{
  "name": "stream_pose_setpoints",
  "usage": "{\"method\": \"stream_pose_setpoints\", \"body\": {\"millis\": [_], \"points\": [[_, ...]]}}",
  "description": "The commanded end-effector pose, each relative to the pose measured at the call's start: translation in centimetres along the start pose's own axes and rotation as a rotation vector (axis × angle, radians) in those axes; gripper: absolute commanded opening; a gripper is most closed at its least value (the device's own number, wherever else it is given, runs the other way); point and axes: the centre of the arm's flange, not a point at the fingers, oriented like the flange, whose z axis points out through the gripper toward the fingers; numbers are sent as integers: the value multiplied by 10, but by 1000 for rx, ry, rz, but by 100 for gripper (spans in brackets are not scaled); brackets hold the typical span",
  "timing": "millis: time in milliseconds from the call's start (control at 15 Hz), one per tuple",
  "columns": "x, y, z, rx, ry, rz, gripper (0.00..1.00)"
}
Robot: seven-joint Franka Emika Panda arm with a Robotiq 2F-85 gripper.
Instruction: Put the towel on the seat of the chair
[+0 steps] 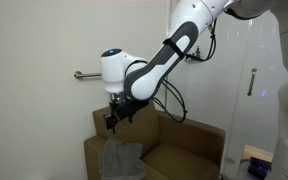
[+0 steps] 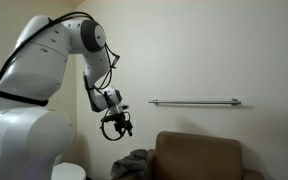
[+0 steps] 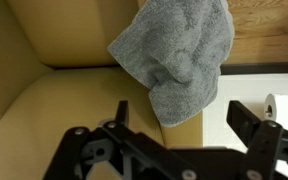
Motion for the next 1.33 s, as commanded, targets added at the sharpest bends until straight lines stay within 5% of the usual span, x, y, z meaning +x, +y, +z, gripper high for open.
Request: {"method": "stream_pose_setpoints", "body": {"millis": [0, 467, 1133, 1200, 1267], "points": [[7, -3, 40, 47, -7, 9, 100], [0, -5, 102, 131, -26, 20, 100], [-23, -11, 140, 219, -208, 87, 100], [-24, -11, 141, 224, -214, 90, 75], [-24, -10, 142, 220, -221, 95, 74]]}}
